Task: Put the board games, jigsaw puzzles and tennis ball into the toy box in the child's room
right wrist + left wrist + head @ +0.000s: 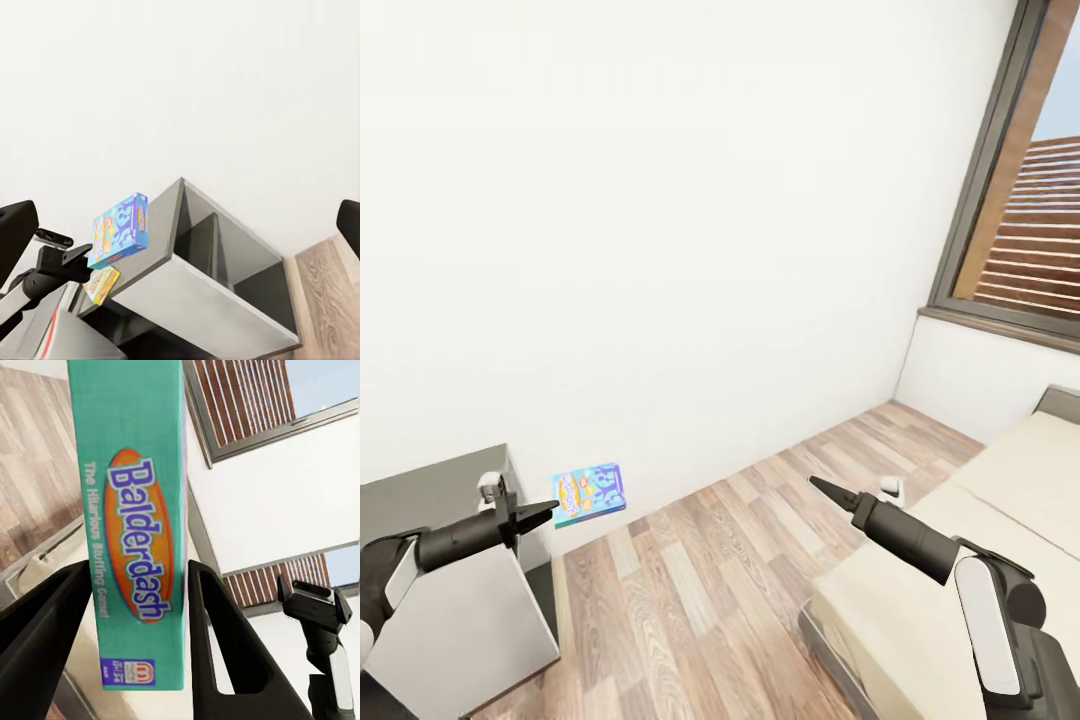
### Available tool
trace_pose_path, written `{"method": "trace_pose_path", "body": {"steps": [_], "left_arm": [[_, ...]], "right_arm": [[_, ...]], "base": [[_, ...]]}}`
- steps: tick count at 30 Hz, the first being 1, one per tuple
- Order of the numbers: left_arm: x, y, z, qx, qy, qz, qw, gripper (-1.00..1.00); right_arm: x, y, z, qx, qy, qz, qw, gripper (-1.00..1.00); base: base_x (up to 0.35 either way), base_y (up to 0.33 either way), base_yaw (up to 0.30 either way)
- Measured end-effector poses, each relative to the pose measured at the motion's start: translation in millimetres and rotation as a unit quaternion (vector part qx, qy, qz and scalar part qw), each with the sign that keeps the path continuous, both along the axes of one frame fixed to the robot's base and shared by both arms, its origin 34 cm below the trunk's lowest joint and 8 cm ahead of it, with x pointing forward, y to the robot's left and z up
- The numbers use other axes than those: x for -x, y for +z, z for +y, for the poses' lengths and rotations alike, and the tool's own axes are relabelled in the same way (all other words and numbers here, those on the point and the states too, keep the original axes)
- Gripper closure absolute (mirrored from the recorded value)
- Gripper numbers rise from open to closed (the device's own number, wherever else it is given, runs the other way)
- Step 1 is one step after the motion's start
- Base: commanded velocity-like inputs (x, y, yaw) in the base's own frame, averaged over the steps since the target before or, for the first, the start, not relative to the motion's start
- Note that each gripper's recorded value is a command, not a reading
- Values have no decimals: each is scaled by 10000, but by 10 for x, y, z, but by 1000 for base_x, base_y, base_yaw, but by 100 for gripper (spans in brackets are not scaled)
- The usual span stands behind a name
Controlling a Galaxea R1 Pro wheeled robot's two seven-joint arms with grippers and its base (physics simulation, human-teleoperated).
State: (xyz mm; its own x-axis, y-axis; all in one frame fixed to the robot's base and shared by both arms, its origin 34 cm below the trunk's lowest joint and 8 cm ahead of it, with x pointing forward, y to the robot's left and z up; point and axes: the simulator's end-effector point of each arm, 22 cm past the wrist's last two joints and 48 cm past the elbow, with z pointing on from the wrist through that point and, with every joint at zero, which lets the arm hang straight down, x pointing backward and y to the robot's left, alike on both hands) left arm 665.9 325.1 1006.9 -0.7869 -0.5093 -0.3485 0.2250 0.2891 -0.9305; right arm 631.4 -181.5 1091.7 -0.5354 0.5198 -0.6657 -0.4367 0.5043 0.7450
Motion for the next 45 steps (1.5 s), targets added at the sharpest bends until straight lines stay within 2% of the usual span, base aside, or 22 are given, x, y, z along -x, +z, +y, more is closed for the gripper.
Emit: {"method": "trace_pose_path", "body": {"steps": [34, 45], "left_arm": [[83, 269, -3, -5, -3, 4, 10000, 100], [80, 275, -3, 4, 0, -2, 10000, 100]], "right_arm": [[81, 273, -3, -1, -1, 4, 10000, -100], [81, 269, -8, 4, -12, 8, 10000, -100]], "base": [[0, 0, 290], [0, 0, 46]]}}
